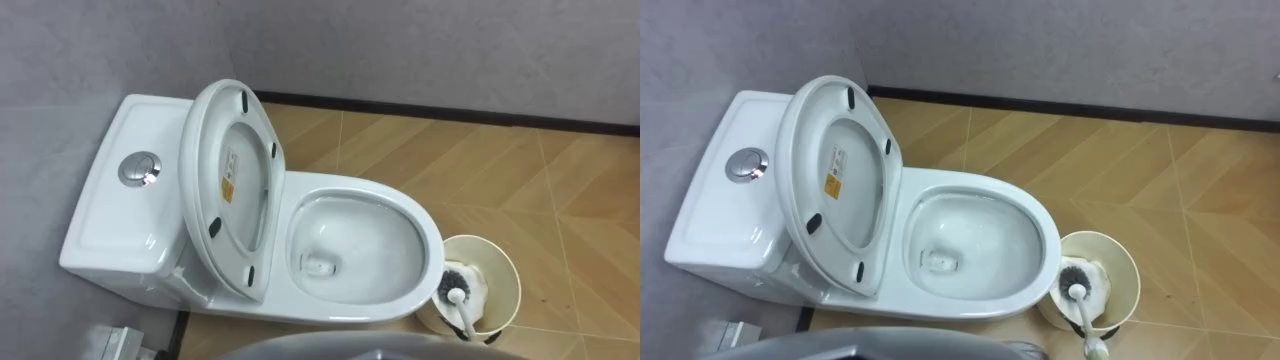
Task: Brush toilet
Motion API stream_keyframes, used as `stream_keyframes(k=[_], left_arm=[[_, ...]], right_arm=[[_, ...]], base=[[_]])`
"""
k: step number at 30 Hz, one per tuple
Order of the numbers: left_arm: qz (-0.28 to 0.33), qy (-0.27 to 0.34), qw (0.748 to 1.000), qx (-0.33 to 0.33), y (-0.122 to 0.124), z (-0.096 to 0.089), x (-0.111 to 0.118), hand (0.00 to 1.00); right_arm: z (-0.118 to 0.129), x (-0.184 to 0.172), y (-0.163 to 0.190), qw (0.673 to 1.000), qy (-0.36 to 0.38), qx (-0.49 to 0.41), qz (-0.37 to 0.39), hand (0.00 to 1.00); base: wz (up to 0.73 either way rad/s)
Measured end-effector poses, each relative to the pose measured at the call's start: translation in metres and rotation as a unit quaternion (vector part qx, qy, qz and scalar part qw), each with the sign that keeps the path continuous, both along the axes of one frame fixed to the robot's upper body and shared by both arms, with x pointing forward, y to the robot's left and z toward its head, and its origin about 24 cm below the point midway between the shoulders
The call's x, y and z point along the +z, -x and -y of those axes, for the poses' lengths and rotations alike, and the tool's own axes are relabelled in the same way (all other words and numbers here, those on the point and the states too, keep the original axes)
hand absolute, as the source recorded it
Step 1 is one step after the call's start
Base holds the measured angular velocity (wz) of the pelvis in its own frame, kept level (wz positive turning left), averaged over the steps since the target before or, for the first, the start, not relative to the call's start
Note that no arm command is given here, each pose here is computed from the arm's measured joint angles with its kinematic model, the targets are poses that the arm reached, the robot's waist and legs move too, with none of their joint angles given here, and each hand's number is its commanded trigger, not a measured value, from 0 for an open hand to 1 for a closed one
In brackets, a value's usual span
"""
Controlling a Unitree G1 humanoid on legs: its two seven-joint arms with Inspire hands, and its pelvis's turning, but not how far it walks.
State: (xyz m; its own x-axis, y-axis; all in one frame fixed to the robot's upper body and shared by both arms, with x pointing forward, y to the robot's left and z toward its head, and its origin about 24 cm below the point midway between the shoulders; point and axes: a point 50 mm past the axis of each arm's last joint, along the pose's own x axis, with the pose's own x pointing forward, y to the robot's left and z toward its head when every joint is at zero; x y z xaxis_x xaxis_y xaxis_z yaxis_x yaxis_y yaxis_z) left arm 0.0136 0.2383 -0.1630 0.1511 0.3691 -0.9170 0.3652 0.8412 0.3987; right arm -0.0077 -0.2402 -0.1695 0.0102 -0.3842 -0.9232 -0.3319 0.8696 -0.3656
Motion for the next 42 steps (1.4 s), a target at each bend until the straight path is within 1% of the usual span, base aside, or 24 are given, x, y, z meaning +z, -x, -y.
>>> stream_keyframes(k=[12,18,24,29,36,40,42], left_arm=[[-0.002,0.000,1.000,0.000,0.001,0.000,0.000,0.00],[-0.001,0.000,1.000,0.000,0.002,-0.001,0.000,0.00],[0.001,0.002,1.000,-0.002,0.004,0.000,0.000,0.00],[0.003,-0.002,1.000,-0.012,0.003,-0.003,0.001,0.00],[0.005,-0.005,1.000,-0.014,0.001,-0.004,0.001,0.00],[0.008,-0.007,1.000,-0.020,-0.003,-0.005,0.002,0.00],[0.017,-0.007,1.000,-0.022,-0.010,-0.005,0.002,0.00]], right_arm=[[0.000,0.000,-0.003,1.000,0.002,0.002,0.005,0.00],[0.004,0.001,-0.009,0.999,0.013,-0.009,0.030,0.00],[0.008,0.003,-0.017,0.997,0.042,-0.018,0.062,0.00],[0.014,0.006,-0.025,0.991,0.063,-0.068,0.097,0.00],[0.015,0.006,-0.027,0.987,0.072,-0.097,0.105,0.00],[0.017,0.007,-0.028,0.984,0.079,-0.114,0.110,0.00],[0.018,0.007,-0.030,0.982,0.078,-0.126,0.115,0.00]], base=[[0.00],[0.00],[0.00],[0.00],[0.00],[0.10],[0.11]])
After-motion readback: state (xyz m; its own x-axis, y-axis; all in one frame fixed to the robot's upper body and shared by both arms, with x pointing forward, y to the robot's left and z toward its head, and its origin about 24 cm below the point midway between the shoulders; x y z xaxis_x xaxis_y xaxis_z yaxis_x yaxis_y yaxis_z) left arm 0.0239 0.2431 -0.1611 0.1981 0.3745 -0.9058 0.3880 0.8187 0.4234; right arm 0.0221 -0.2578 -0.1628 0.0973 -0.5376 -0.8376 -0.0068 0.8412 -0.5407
